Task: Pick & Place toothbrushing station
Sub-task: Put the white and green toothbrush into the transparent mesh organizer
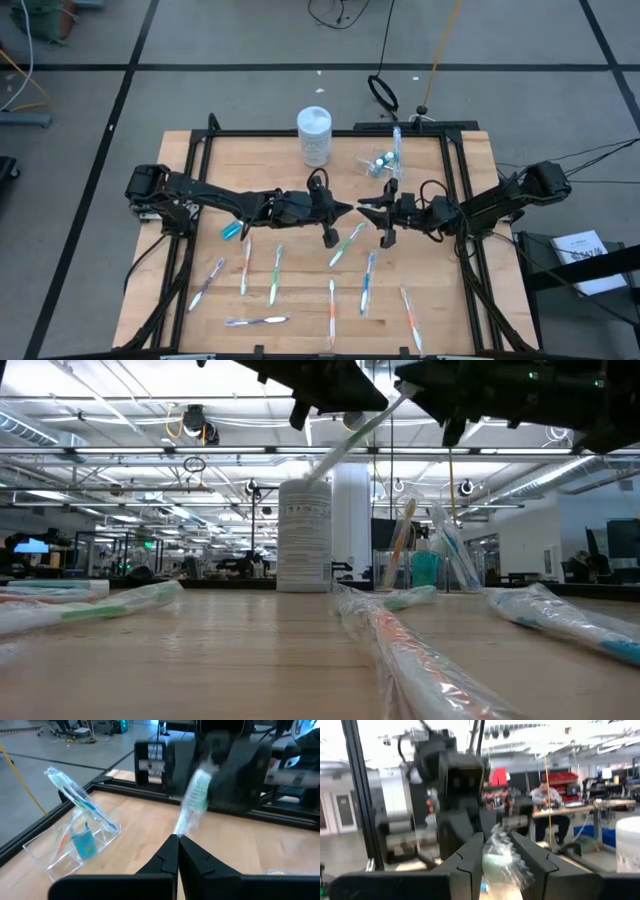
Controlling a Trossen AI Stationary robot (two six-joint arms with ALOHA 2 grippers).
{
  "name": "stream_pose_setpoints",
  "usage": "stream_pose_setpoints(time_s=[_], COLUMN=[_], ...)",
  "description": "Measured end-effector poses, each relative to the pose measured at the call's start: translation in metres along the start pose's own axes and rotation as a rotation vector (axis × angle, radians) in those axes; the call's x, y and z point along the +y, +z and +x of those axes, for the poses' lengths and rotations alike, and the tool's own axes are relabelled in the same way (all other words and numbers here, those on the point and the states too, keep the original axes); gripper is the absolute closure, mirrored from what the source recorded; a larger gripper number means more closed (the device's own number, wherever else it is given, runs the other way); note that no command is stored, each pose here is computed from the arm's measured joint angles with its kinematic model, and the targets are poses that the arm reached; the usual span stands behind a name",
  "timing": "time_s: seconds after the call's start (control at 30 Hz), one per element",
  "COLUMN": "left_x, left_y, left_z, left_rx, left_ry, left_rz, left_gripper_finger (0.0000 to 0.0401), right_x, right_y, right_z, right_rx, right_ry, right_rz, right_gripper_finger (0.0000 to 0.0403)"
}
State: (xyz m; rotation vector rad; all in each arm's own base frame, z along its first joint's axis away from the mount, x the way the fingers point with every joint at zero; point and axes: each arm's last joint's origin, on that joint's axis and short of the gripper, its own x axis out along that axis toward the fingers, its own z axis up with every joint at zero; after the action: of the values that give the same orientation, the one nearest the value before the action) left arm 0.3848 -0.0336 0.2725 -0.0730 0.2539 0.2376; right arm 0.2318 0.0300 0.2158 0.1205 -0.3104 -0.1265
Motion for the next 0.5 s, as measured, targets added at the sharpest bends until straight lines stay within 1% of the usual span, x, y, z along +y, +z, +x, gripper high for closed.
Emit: stream_pose_setpoints(time_s=[0.17, 0.4, 0.5], left_x=[-0.0003, -0.0008, -0.0008], left_y=[0.0012, 0.0013, 0.0010], left_z=[-0.0002, -0.0003, -0.0003], left_rx=[-0.010, -0.006, -0.002], left_ry=[-0.004, -0.022, -0.022], left_rz=[-0.003, -0.007, -0.001], left_gripper_finger=[0.0389, 0.0398, 0.0385], right_x=[0.0002, 0.0001, 0.0002], right_y=[-0.0009, -0.0022, -0.0023], right_z=[-0.0002, -0.0002, -0.0002], right_rx=[0.008, 0.019, 0.021], right_ry=[0.011, 0.010, 0.011], right_rz=[-0.007, -0.013, -0.014], right_gripper_finger=[0.0328, 0.0371, 0.0377])
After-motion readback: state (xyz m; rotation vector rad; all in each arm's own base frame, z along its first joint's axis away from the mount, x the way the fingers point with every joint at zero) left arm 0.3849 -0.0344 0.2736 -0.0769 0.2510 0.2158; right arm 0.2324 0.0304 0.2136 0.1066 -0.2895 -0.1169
